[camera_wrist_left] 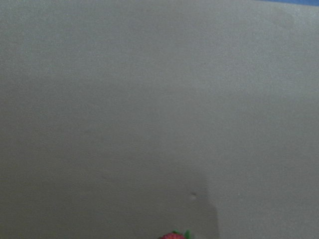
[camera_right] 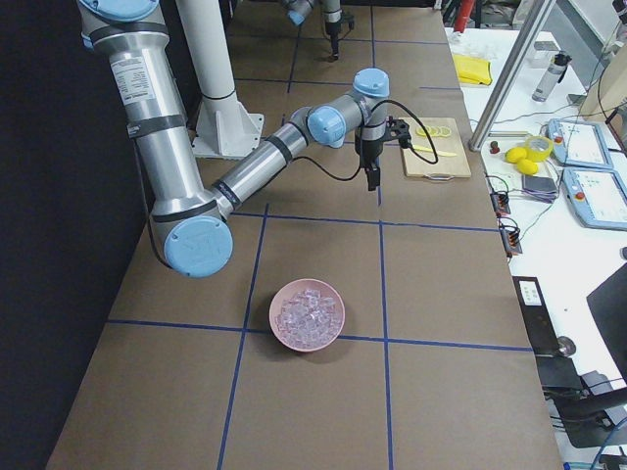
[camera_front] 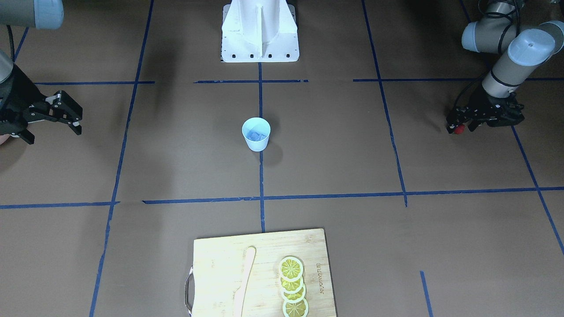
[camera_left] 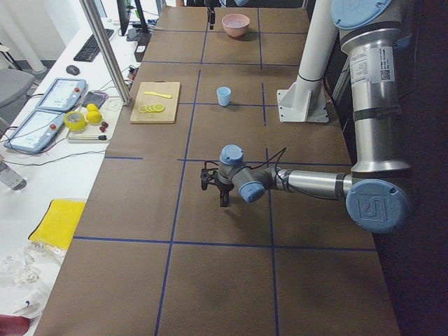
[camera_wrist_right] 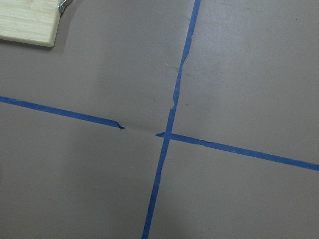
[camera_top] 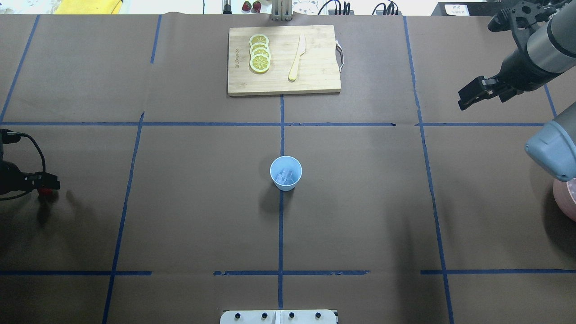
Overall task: Put ice and strawberries in cup
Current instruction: 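Lower the left gripper onto the red strawberry and close it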
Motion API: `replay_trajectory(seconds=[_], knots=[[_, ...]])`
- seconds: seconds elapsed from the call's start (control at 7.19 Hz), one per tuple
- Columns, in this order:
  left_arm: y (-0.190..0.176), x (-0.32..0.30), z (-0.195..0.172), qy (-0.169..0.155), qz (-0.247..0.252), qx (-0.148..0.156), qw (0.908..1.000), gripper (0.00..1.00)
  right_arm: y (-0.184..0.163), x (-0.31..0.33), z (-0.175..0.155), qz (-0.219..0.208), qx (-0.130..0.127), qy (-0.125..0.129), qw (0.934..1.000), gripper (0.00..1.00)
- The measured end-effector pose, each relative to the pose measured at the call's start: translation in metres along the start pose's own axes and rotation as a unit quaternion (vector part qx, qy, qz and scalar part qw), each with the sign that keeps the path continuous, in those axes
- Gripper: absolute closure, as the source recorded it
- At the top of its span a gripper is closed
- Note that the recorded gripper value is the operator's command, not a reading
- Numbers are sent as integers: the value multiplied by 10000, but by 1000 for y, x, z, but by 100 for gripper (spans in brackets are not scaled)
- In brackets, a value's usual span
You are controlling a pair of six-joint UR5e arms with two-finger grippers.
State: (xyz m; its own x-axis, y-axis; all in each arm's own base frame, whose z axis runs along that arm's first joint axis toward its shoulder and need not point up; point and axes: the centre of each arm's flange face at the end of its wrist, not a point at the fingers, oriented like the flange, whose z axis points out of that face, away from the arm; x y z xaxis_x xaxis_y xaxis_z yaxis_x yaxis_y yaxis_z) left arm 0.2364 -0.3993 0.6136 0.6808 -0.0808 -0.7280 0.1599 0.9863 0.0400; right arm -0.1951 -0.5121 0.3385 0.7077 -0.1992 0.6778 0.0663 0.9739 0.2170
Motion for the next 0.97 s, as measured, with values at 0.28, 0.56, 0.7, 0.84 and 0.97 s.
replay_trajectory(seconds=[0.28, 0.56, 0.7, 0.84, 0.97], knots=[[0, -1, 0, -8, -5, -4, 10000, 93, 0, 0, 0, 3, 0, 1, 10000, 1], [1, -2, 0, -10, -8, -16, 10000, 100, 0, 0, 0, 2, 0, 1, 10000, 1], [2, 0, -4, 31, -4, -47, 10000, 100, 1, 0, 0, 2, 0, 1, 10000, 1], [2, 7, -15, 141, -9, -142, 9998, 100, 1, 1, 0, 3, -1, 0, 10000, 1], [-2, 21, -36, 227, -86, -272, 9993, 100, 1, 0, 0, 1, -1, -4, 10000, 1]])
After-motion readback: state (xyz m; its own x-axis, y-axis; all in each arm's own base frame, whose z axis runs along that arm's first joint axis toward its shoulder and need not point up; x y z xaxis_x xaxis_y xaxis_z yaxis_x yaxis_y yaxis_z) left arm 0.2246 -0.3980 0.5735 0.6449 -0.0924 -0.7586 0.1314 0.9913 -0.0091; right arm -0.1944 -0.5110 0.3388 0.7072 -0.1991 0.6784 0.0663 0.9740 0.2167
